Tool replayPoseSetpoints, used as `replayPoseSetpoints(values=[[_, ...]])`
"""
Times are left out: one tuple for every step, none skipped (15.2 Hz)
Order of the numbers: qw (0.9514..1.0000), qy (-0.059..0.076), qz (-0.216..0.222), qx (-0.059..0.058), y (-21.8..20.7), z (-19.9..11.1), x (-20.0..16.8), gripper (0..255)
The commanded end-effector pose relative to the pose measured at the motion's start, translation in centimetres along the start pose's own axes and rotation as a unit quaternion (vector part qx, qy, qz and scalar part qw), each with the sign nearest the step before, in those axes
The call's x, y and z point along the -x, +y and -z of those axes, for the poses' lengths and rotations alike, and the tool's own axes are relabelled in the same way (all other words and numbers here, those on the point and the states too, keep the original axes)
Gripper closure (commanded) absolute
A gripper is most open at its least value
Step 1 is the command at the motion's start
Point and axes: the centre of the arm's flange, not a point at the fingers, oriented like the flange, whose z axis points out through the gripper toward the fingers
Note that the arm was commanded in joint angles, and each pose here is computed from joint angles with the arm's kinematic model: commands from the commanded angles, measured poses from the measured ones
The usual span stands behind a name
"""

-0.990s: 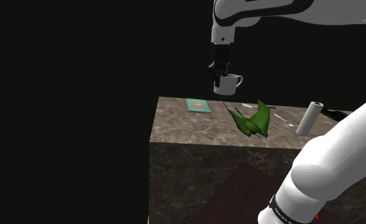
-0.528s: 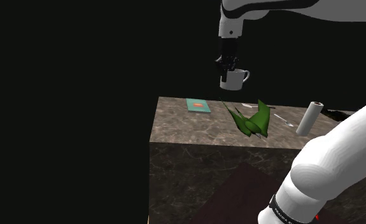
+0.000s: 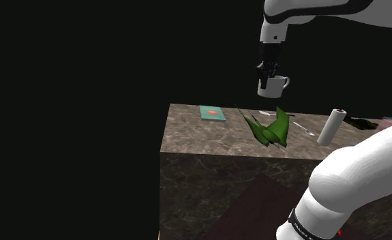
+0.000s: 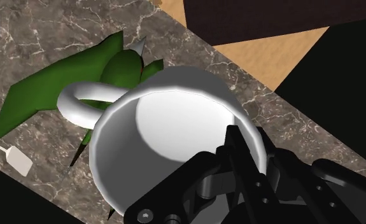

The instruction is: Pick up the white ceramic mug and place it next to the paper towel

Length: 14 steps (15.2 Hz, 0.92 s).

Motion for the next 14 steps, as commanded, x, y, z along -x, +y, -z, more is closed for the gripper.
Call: replayPoseSetpoints(values=[[1.0000,0.000,0.001,0.000,2.5,-0.4,1.3,255],[1.0000,0.000,0.001,0.000,3.7,-0.6,1.9,255],[1.0000,0.000,0.001,0.000,4.9,-0.7,2.5,255],[1.0000,0.000,0.001,0.000,6.0,-0.9,3.1,255],[1.0000,0.000,0.001,0.000,7.2,-1.0,3.8,255],[1.0000,0.000,0.001,0.000,8.3,-1.2,4.4,255],[1.0000,0.000,0.001,0.000,9.5,-1.3,5.0,255],[1.0000,0.000,0.001,0.000,10.6,-1.5,5.6,255],[1.0000,0.000,0.001,0.000,11.8,-1.6,6.2,255],[1.0000,0.000,0.001,0.000,13.0,-1.8,6.8,255],[1.0000,0.000,0.001,0.000,14.1,-1.9,7.5,255],[1.0000,0.000,0.001,0.000,15.3,-2.0,8.1,255],[1.0000,0.000,0.001,0.000,16.4,-2.2,8.7,255],[1.0000,0.000,0.001,0.000,17.6,-2.3,9.3,255]])
